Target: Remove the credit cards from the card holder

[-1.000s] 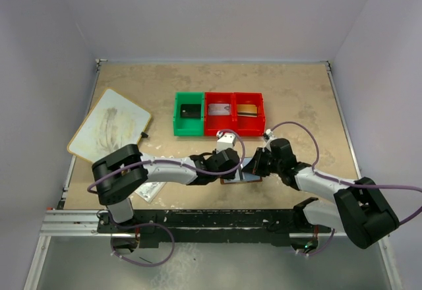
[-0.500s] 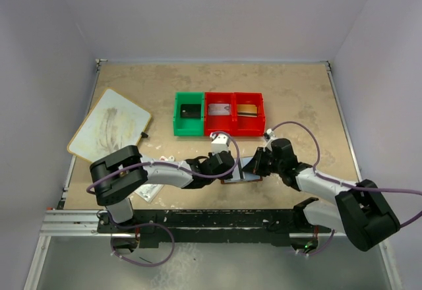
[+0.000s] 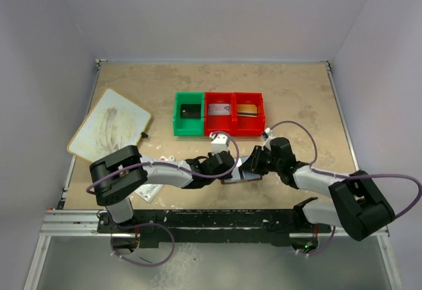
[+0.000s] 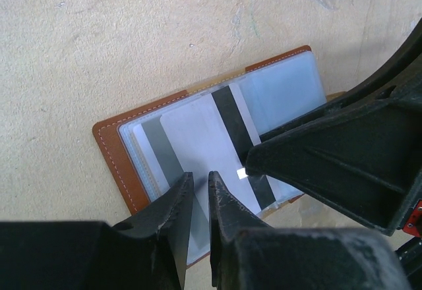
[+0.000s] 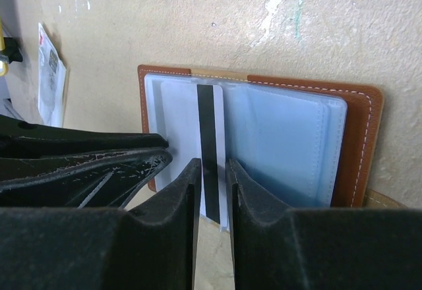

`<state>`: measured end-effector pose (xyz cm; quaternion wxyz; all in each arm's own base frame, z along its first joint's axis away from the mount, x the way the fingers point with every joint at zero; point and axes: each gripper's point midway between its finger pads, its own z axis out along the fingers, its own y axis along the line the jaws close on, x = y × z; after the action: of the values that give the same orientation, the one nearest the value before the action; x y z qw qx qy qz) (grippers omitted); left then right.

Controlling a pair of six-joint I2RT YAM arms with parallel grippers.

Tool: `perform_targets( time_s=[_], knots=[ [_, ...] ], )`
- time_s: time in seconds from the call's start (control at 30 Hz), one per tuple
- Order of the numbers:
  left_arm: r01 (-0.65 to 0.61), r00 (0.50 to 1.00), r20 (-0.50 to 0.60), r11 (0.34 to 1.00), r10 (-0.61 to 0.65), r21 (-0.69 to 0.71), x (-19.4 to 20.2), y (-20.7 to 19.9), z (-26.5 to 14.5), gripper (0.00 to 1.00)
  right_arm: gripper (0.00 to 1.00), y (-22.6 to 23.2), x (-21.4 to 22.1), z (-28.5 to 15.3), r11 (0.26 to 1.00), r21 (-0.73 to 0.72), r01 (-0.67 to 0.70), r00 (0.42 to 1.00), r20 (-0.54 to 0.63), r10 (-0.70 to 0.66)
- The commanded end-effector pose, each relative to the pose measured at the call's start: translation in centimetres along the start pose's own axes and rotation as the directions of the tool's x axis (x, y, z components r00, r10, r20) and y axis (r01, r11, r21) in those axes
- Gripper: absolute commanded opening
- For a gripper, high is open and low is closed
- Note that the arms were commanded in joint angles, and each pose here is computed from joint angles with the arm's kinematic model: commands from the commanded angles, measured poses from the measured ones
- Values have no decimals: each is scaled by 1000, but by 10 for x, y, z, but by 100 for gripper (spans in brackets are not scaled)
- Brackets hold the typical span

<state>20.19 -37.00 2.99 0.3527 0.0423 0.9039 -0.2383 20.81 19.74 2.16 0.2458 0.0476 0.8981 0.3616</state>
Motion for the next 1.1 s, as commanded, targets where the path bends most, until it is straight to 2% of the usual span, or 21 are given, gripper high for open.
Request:
perform_targets(
  time_s=[0.0,0.13,0.2,0.4,0.53,0.8,1.07],
  knots=[
    [-63,994,-99,994,54,-91,29,34,-4,13,22,12,-2,4,998,-69,2,1000,-2,-2],
    [-67,993,-98,993,57,-98,29,36,-5,12,5,15,-4,2,997,-82,-5,1000,15,6],
    [-71,993,-97,992,61,-104,28,38,-5,12,0,16,-9,0,997,-76,-7,999,39,10],
    [-81,993,-98,990,70,-114,28,40,-6,11,0,6,-18,-8,1000,-2,-2,996,92,2],
    [-85,992,-99,990,74,-110,28,39,-5,11,0,6,-14,-7,1000,-18,-8,997,78,9],
    [-95,990,-118,991,84,-91,31,33,-1,10,20,30,-7,-4,983,-172,62,998,30,-58],
    [-93,989,-120,992,82,-89,32,33,-1,9,25,29,-2,8,980,-196,28,1000,-7,-30]
  ],
)
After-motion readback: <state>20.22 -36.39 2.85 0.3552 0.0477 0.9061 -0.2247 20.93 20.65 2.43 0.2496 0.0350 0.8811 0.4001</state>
